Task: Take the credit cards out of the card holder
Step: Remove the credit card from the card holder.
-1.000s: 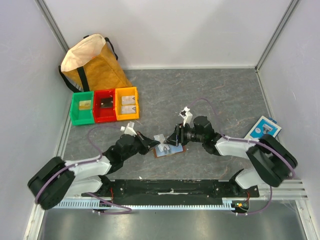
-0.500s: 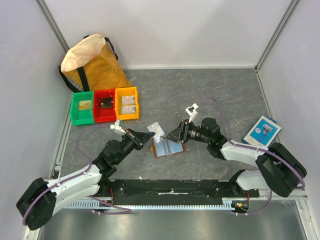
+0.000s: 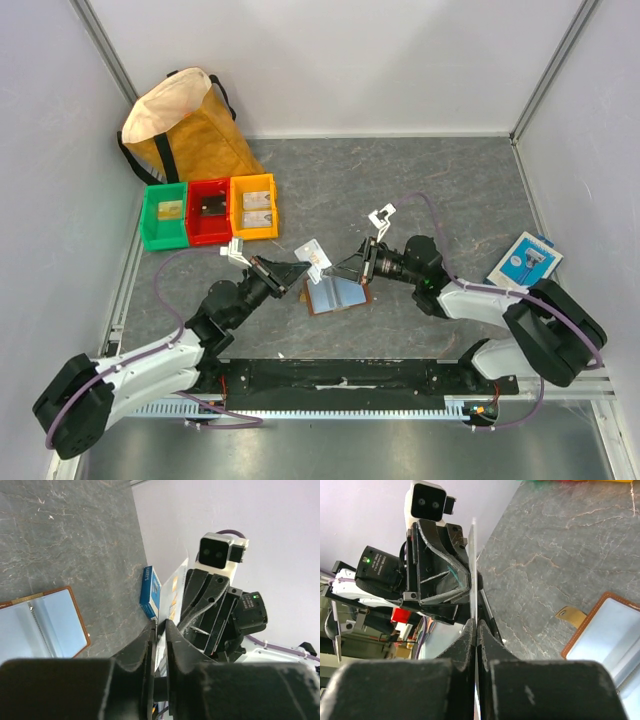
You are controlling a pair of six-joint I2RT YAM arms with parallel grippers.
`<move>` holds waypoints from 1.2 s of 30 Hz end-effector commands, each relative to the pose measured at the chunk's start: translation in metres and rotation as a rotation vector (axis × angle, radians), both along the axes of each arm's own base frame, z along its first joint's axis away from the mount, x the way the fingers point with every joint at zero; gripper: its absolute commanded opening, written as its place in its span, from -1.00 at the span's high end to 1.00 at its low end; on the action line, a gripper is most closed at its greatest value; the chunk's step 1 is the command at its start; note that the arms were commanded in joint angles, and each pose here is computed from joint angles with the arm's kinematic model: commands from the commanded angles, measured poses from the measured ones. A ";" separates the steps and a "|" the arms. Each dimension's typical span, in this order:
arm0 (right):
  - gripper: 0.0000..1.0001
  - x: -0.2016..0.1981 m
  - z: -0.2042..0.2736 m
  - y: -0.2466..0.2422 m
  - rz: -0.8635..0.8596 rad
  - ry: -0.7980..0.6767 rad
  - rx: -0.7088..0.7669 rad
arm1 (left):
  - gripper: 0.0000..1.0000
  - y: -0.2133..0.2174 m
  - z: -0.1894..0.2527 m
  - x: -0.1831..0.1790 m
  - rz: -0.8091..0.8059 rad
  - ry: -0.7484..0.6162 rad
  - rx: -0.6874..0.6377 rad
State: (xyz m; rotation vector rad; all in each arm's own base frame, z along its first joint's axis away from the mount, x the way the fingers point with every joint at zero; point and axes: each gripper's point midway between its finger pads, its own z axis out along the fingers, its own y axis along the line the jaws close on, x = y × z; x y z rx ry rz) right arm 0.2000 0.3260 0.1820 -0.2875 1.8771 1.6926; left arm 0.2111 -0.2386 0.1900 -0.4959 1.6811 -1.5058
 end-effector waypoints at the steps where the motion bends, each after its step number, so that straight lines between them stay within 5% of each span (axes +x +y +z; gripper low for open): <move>1: 1.00 0.000 0.015 -0.005 -0.002 -0.112 -0.039 | 0.42 0.002 0.007 -0.001 -0.004 -0.097 0.133; 5: 1.00 0.007 0.012 -0.017 -0.040 -0.193 -0.180 | -0.29 0.007 0.011 -0.002 -0.018 -0.151 0.310; 9: 1.00 0.006 0.012 -0.029 -0.015 -0.280 -0.329 | -0.59 0.017 0.026 -0.002 -0.041 -0.254 0.521; 18: 1.00 -0.014 0.028 -0.046 0.122 -0.445 -0.461 | -0.64 0.004 0.069 -0.011 -0.355 -0.521 0.892; 27: 1.00 -0.027 0.053 -0.047 0.195 -0.554 -0.422 | -0.64 -0.029 0.082 -0.030 -0.694 -0.754 0.888; 36: 1.00 -0.029 0.056 -0.047 0.209 -0.577 -0.417 | -0.61 -0.032 0.067 -0.021 -0.754 -0.805 0.913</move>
